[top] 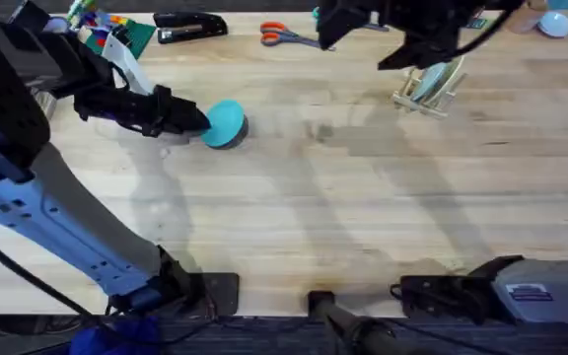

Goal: Pick up the plates from the table one by one and place each into a slot on the dish rack.

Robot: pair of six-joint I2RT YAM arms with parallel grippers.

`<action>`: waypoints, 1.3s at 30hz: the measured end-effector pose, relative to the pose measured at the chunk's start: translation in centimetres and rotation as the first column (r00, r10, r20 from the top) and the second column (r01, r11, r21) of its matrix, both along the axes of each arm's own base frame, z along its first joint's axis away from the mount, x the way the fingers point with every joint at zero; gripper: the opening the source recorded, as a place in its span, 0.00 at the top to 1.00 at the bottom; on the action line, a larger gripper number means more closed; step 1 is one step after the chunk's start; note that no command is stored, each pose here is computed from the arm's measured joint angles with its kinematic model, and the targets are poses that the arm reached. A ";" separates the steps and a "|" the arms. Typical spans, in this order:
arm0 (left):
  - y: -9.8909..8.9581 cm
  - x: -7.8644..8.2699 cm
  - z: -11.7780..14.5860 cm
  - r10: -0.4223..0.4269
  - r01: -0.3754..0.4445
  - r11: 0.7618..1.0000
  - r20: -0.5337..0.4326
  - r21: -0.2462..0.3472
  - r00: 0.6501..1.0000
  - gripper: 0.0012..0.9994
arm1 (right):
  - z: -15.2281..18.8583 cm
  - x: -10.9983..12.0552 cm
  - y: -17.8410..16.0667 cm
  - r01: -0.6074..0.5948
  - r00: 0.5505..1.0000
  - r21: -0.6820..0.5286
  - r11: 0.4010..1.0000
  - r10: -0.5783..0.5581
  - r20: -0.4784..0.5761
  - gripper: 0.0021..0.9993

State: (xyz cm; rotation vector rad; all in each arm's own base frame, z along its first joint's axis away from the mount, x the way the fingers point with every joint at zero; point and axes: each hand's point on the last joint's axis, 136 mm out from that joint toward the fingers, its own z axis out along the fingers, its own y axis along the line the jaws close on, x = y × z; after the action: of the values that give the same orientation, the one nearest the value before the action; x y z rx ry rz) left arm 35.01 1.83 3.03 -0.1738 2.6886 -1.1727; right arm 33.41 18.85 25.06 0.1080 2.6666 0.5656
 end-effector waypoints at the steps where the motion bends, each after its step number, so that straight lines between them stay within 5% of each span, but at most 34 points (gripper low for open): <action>1: 0.0 0.0 0.0 0.000 0.000 1.000 0.001 0.000 1.000 0.96 | -0.3 0.2 0.4 -0.008 1.000 0.006 1.000 0.008 -0.006 0.00; 19: 0.0 0.1 0.0 0.000 0.000 1.000 0.003 0.001 1.000 0.96 | -5.5 1.6 8.0 -0.152 0.987 0.030 0.988 0.154 -0.043 0.01; 39: 0.0 0.1 0.0 0.000 0.000 1.000 0.004 0.003 1.000 0.96 | -10.8 2.6 11.8 -0.187 0.974 0.068 0.980 0.194 -0.118 0.01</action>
State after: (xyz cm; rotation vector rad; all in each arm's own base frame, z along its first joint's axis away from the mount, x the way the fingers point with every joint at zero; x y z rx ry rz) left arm 35.10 1.88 3.01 -0.1708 2.6861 -1.1682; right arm 36.01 30.63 14.29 -0.1015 2.8011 0.7168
